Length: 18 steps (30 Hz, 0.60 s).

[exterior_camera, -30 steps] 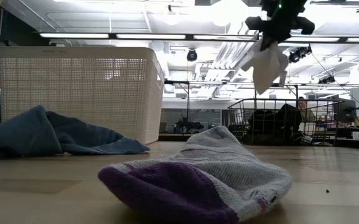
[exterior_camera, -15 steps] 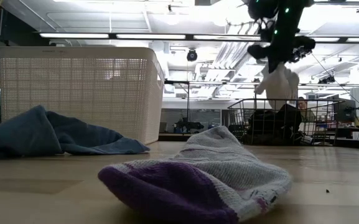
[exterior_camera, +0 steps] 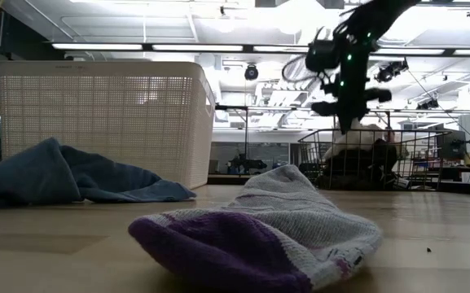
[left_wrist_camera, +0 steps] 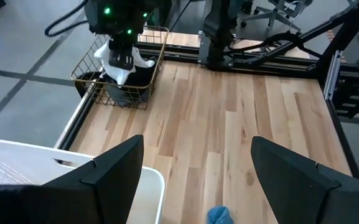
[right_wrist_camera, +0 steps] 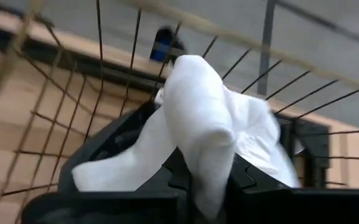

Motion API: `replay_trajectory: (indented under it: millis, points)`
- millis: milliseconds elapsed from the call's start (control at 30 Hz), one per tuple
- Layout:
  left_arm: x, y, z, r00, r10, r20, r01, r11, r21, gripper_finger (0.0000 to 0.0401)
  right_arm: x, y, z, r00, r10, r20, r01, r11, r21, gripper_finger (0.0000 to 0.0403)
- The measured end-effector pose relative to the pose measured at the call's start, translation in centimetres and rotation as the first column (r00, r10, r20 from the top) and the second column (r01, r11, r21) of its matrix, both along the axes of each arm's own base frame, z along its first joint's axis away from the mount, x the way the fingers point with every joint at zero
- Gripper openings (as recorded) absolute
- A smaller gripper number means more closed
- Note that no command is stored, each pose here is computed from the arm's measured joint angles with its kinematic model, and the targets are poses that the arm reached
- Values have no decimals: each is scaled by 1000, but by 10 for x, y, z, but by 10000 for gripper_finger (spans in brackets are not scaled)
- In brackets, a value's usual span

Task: Pick & Place Cloths
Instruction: Put the white shorts into the gold wire basket

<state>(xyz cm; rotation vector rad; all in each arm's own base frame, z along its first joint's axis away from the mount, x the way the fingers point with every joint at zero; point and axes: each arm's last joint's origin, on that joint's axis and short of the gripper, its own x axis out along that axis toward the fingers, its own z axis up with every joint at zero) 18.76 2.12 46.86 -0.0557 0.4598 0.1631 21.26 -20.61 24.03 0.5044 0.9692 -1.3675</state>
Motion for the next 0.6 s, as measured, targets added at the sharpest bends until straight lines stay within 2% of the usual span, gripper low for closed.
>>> replay_trajectory:
  millis: [333,600]
  points:
    - [0,0,0,1000,18,5,-18,999,-35,292,14,-21,-50,999,40,-10,-37,982,183,28]
    - [0,0,0,1000,20,5,-20,999,-38,292,22,-27,-70,999,48,18,-51,971,233,28]
